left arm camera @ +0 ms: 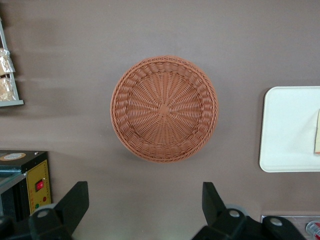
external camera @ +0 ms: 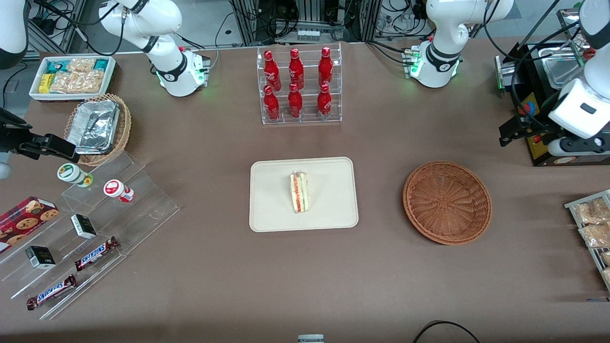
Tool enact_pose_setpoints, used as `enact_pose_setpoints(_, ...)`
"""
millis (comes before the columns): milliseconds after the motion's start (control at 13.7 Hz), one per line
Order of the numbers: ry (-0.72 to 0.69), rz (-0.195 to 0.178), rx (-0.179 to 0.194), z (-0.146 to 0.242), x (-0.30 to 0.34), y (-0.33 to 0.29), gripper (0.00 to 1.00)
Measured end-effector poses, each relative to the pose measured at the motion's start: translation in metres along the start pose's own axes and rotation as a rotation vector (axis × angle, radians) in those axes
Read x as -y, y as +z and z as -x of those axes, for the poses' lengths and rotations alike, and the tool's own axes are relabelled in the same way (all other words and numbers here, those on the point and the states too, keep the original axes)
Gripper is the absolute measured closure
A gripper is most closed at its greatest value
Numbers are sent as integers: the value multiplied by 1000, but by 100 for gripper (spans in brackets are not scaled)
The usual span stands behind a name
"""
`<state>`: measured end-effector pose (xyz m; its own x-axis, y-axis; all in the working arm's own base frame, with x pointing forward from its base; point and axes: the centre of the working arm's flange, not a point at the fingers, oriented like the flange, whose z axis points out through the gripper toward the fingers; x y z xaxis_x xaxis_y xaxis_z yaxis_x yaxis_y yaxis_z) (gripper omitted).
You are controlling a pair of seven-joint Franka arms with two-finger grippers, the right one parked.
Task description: Place sandwich from basket to tray
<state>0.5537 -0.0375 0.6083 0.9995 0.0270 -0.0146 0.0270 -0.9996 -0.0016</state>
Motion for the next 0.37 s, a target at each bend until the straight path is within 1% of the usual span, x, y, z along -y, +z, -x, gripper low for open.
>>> enact_pose_setpoints(366, -1, 2, -6, -9, 0, -2, 0)
